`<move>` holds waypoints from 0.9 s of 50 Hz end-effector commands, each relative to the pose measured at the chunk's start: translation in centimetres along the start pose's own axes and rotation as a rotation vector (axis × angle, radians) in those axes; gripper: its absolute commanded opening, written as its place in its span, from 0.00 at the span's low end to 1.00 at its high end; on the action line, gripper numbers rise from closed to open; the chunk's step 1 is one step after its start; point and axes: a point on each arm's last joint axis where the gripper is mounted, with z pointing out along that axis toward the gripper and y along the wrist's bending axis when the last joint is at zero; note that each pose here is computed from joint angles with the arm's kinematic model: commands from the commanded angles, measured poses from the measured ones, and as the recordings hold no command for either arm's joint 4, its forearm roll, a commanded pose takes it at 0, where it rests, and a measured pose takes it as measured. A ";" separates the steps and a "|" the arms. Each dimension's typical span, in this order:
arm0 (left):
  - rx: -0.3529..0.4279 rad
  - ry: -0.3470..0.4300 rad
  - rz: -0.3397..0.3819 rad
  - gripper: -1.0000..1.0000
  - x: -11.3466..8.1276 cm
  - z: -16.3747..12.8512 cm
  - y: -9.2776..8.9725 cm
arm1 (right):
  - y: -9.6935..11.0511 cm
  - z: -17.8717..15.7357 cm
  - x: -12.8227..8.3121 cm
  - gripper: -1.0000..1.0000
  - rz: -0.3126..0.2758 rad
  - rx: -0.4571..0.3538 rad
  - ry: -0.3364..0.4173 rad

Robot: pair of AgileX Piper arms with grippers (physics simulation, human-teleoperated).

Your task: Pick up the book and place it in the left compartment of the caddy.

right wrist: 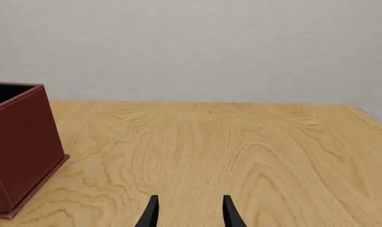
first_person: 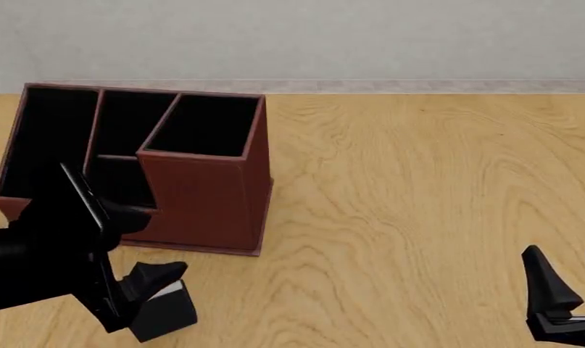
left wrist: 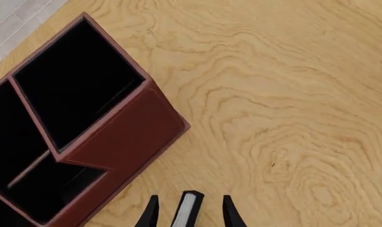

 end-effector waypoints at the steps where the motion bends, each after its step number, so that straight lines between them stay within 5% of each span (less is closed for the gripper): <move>1: -0.006 0.030 0.016 1.00 0.7 0.3 0.1 | 0.0 0.0 0.0 1.00 0.004 0.001 0.000; 22: -0.012 0.097 0.089 1.00 3.3 1.5 0.0 | 0.0 0.1 0.0 1.00 0.001 0.000 0.002; 45: -0.013 0.129 0.076 1.00 4.9 2.3 -0.2 | 0.0 0.1 0.0 1.00 0.002 0.000 0.002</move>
